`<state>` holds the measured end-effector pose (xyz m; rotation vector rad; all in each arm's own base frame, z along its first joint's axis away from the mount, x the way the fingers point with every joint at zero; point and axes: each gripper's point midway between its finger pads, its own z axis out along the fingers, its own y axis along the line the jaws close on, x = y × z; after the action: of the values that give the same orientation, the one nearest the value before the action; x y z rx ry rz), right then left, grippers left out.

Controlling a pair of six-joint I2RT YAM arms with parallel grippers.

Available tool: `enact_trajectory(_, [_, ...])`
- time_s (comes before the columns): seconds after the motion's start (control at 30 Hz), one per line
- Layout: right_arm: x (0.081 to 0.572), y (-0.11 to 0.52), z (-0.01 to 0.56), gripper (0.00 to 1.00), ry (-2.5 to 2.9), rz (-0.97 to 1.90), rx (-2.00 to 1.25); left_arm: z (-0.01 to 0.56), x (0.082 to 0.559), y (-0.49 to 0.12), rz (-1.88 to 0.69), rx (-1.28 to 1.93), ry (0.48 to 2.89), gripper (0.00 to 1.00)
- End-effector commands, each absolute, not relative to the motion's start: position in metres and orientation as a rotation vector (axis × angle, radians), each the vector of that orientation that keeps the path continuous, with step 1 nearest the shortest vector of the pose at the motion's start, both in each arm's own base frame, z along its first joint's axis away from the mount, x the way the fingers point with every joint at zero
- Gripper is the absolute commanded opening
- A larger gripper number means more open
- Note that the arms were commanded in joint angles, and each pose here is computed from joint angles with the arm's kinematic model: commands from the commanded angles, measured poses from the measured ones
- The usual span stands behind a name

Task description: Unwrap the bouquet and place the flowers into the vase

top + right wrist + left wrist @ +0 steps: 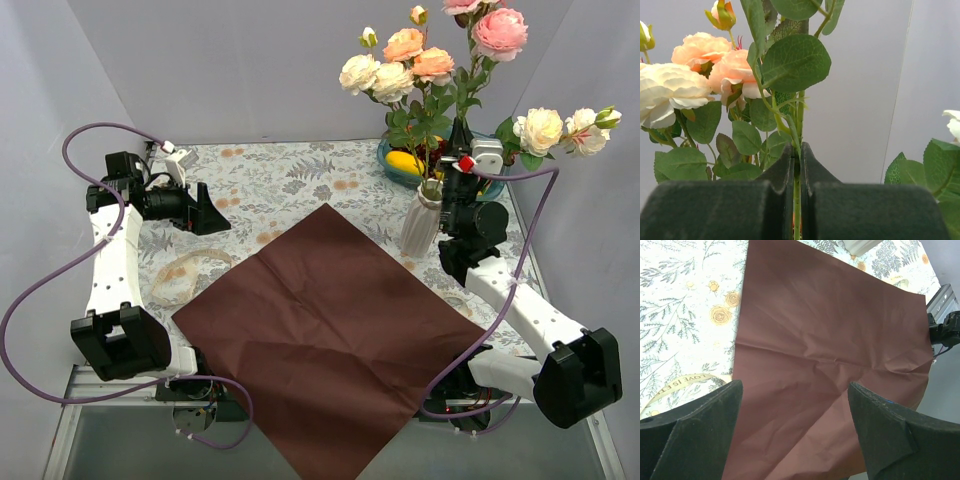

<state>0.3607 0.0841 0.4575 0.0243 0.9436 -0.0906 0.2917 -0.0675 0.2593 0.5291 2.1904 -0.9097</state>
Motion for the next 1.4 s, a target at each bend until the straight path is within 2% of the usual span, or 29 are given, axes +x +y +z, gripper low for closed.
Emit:
enact_trajectory(0.0, [0.353, 0.076, 0.462, 0.02, 0.901, -0.062, 0.082, 0.268, 0.283, -0.071, -0.904, 0.556, 2.149, 0.85])
enact_trajectory(0.07, [0.356, 0.078, 0.46, 0.19, 0.919, -0.059, 0.075, 0.268, 0.283, -0.071, -0.912, 0.557, 2.155, 0.85])
enact_trajectory(0.1, [0.358, 0.081, 0.455, 0.33, 0.942, -0.058, 0.053, 0.27, 0.283, -0.071, -0.913, 0.559, 2.154, 0.85])
enact_trajectory(0.13, [0.359, 0.083, 0.455, 0.38, 0.949, -0.052, 0.042, 0.271, 0.284, -0.071, -0.911, 0.561, 2.149, 0.85])
enact_trajectory(0.17, [0.359, 0.084, 0.453, 0.49, 0.957, -0.044, 0.039, 0.273, 0.284, -0.072, -0.909, 0.562, 2.144, 0.85])
enact_trajectory(0.27, [0.357, 0.083, 0.452, 0.7, 0.985, -0.036, 0.045, 0.276, 0.282, -0.074, -0.915, 0.57, 2.125, 0.86])
enact_trajectory(0.37, [0.35, 0.079, 0.458, 0.8, 0.995, -0.024, 0.056, 0.279, 0.281, -0.074, -0.92, 0.569, 2.116, 0.86])
enact_trajectory(0.57, [0.334, 0.075, 0.471, 0.81, 0.996, -0.034, 0.019, 0.283, 0.28, -0.076, -0.925, 0.574, 2.11, 0.86])
enact_trajectory(0.8, [0.306, 0.097, 0.489, 0.82, 1.03, 0.108, -0.065, 0.286, 0.278, -0.078, -0.932, 0.575, 2.097, 0.86])
enact_trajectory(0.93, [0.29, 0.139, 0.491, 0.75, 1.113, 0.242, -0.227, 0.281, 0.281, -0.075, -0.917, 0.523, 2.123, 0.86])
enact_trajectory(1.03, [0.284, 0.18, 0.464, 0.76, 1.253, 0.308, -0.365, 0.276, 0.285, -0.071, -0.891, 0.479, 2.141, 0.87])
enact_trajectory(1.13, [0.273, 0.214, 0.416, 0.84, 1.429, 0.34, -0.475, 0.271, 0.285, -0.07, -0.882, 0.456, 2.157, 0.9])
enact_trajectory(1.37, [0.225, 0.218, 0.352, 0.92, 1.644, 0.534, -0.461, 0.259, 0.276, -0.067, -0.845, 0.448, 2.188, 0.95])
